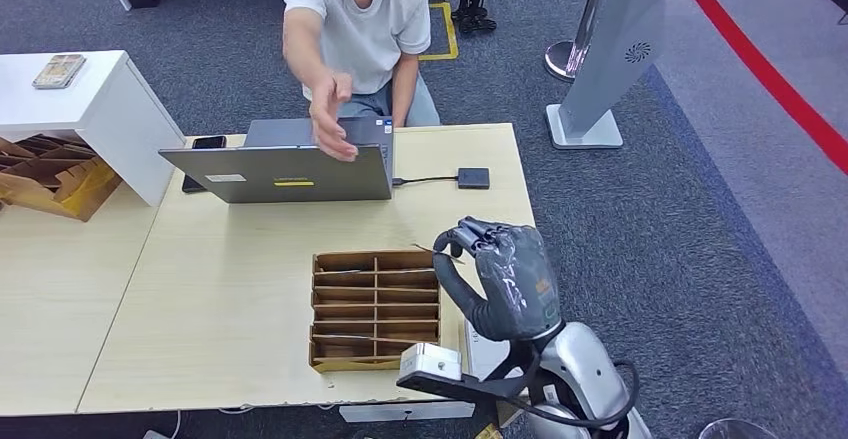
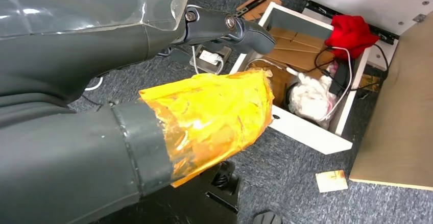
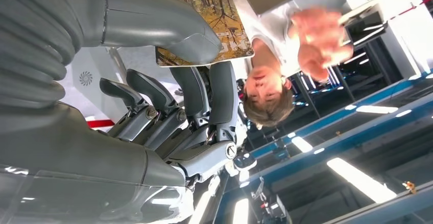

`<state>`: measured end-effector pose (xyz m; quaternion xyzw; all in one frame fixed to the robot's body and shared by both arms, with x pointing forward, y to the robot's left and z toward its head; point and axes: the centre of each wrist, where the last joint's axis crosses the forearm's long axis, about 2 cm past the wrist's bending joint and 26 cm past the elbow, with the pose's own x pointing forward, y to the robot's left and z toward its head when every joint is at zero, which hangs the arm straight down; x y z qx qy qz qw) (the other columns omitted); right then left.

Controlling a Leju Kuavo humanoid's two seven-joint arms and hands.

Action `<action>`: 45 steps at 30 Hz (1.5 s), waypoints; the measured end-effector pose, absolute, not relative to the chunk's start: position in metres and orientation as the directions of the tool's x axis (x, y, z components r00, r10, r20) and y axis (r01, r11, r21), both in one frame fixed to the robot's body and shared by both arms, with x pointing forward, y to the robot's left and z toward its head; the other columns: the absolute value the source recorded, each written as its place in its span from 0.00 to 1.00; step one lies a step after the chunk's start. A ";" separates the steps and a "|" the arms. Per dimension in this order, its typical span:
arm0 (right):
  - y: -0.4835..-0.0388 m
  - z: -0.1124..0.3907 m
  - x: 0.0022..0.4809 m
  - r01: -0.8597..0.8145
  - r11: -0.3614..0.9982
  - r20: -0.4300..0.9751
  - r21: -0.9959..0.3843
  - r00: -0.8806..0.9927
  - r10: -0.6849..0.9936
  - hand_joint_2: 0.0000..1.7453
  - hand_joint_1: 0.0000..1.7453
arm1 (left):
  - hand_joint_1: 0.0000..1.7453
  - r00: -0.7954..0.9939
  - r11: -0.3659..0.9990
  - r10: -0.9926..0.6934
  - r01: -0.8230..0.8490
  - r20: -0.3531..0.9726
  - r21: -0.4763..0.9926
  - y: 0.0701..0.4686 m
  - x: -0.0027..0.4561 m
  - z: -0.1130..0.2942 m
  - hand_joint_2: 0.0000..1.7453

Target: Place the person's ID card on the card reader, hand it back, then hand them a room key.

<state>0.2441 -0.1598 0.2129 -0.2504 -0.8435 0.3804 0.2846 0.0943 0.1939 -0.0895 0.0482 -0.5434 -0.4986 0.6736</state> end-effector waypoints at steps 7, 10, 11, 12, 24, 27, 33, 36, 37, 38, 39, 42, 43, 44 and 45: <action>-0.152 0.220 0.269 0.225 0.558 0.282 -0.799 -0.679 0.678 1.00 1.00 | 0.00 -0.071 0.478 -0.735 0.651 0.674 0.590 0.187 0.096 -0.088 0.00; -0.148 0.221 0.276 0.224 0.551 0.285 -0.804 -0.669 0.686 1.00 1.00 | 0.00 -0.074 0.474 -0.736 0.654 0.673 0.590 0.186 0.097 -0.088 0.00; -0.147 0.221 0.278 0.223 0.550 0.287 -0.805 -0.665 0.689 1.00 1.00 | 0.00 -0.074 0.473 -0.737 0.655 0.672 0.590 0.186 0.097 -0.088 0.00; -0.145 0.221 0.280 0.221 0.548 0.289 -0.806 -0.662 0.692 1.00 1.00 | 0.00 -0.075 0.471 -0.737 0.656 0.672 0.590 0.186 0.097 -0.088 0.00; -0.134 0.223 0.292 0.181 0.564 0.334 -0.806 -0.647 0.685 1.00 1.00 | 0.00 -0.078 0.467 -0.738 0.658 0.670 0.591 0.183 0.099 -0.086 0.00; -0.130 0.226 0.295 0.156 0.596 0.372 -0.788 -0.651 0.662 1.00 1.00 | 0.00 -0.079 0.466 -0.739 0.657 0.669 0.592 0.183 0.100 -0.086 0.00; -0.126 0.230 0.297 0.111 0.655 0.432 -0.747 -0.668 0.606 1.00 0.40 | 0.00 -0.083 0.467 -0.739 0.652 0.668 0.597 0.183 0.100 -0.086 0.00; -0.126 0.230 0.297 0.093 0.677 0.452 -0.730 -0.677 0.581 1.00 0.00 | 0.00 -0.086 0.467 -0.739 0.650 0.668 0.600 0.183 0.100 -0.086 0.00; -0.125 0.230 0.296 0.089 0.682 0.457 -0.726 -0.679 0.574 1.00 0.00 | 0.00 -0.086 0.467 -0.739 0.649 0.668 0.601 0.183 0.100 -0.086 0.00; -0.125 0.230 0.296 0.086 0.686 0.460 -0.722 -0.681 0.569 1.00 0.00 | 0.00 -0.088 0.467 -0.739 0.648 0.667 0.602 0.183 0.100 -0.086 0.00; -0.125 0.230 0.296 0.084 0.689 0.462 -0.720 -0.682 0.566 1.00 0.00 | 0.00 -0.089 0.466 -0.739 0.648 0.667 0.603 0.183 0.100 -0.086 0.00; -0.125 0.231 0.296 0.083 0.692 0.464 -0.717 -0.684 0.563 1.00 0.00 | 0.00 -0.093 0.465 -0.738 0.648 0.668 0.604 0.183 0.100 -0.086 0.00; -0.125 0.231 0.296 0.082 0.693 0.465 -0.716 -0.684 0.562 1.00 0.00 | 0.00 -0.094 0.464 -0.738 0.648 0.668 0.604 0.183 0.100 -0.086 0.00; -0.125 0.231 0.296 0.082 0.694 0.465 -0.716 -0.684 0.561 1.00 0.00 | 0.00 -0.095 0.464 -0.738 0.648 0.669 0.604 0.183 0.100 -0.086 0.00; -0.124 0.231 0.296 0.082 0.694 0.466 -0.715 -0.684 0.561 1.00 0.00 | 0.00 -0.095 0.464 -0.737 0.648 0.669 0.604 0.183 0.100 -0.086 0.00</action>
